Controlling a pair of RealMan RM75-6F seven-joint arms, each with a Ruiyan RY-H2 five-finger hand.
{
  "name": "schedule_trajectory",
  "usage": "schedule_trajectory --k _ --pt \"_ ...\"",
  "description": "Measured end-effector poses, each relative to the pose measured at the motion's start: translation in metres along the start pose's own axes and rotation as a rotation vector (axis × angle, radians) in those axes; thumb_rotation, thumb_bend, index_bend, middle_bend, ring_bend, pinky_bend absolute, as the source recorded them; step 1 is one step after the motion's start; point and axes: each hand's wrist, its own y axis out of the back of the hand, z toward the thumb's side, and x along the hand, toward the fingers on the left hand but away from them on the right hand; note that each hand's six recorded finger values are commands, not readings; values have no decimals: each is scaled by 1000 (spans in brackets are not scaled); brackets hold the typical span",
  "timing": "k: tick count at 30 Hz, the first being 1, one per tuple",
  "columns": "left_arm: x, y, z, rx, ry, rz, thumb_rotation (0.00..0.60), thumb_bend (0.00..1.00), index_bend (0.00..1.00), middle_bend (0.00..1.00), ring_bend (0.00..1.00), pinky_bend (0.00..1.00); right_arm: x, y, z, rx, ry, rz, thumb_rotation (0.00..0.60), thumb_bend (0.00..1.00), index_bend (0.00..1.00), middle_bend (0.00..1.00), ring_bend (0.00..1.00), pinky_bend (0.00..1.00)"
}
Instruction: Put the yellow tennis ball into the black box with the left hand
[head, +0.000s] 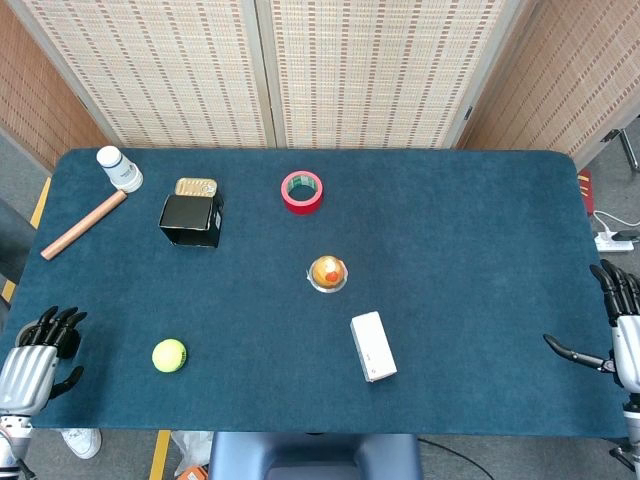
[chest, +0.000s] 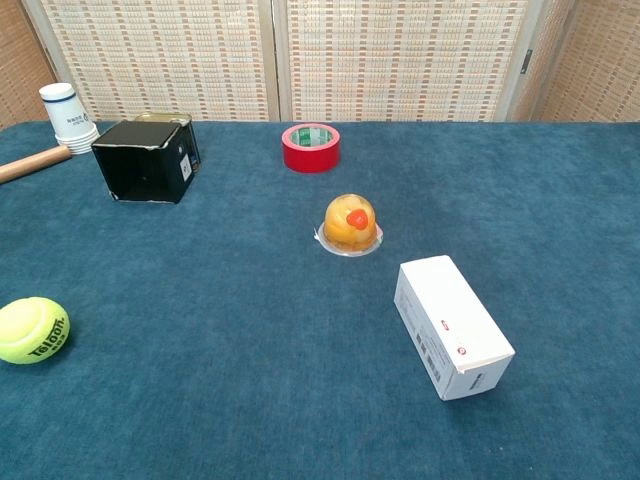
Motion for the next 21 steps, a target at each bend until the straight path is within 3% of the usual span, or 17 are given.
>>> schedule_trajectory --k 21 --pt "1 11 4 -1 -27 38 600 230 164 105 17 205 1 -3 6 12 13 5 508 0 80 0 0 0"
